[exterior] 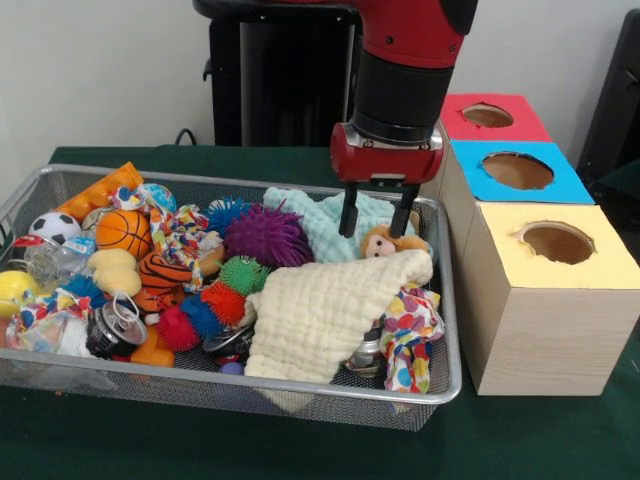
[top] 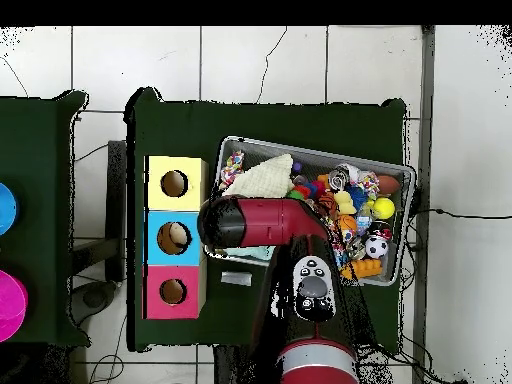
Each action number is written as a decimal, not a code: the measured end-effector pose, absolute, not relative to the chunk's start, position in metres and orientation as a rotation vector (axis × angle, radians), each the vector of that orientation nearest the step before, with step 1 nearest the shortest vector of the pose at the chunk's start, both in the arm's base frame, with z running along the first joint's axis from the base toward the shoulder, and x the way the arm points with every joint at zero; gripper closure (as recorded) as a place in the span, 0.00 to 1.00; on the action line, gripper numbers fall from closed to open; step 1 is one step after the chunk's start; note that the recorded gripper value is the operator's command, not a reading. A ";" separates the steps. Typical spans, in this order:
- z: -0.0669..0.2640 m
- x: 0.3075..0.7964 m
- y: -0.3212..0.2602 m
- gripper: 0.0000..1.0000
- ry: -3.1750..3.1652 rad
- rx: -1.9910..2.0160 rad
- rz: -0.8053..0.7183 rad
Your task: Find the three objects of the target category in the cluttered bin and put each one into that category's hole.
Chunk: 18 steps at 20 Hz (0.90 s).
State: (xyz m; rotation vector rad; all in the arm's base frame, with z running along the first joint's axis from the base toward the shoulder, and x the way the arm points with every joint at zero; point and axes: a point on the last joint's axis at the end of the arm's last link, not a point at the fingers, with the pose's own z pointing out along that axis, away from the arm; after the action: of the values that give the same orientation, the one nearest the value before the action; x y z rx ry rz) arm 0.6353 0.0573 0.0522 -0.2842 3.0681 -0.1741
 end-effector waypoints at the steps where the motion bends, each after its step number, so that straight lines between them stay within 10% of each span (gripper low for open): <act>1: 0.052 0.635 0.060 0.00 3.068 -0.289 -0.173; 18: 0.026 0.624 0.088 0.00 3.074 -0.342 -0.148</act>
State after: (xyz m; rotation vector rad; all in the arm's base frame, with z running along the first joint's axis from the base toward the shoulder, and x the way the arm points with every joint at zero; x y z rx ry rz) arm 0.6238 0.0875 0.0265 -0.3417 3.0738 -0.1483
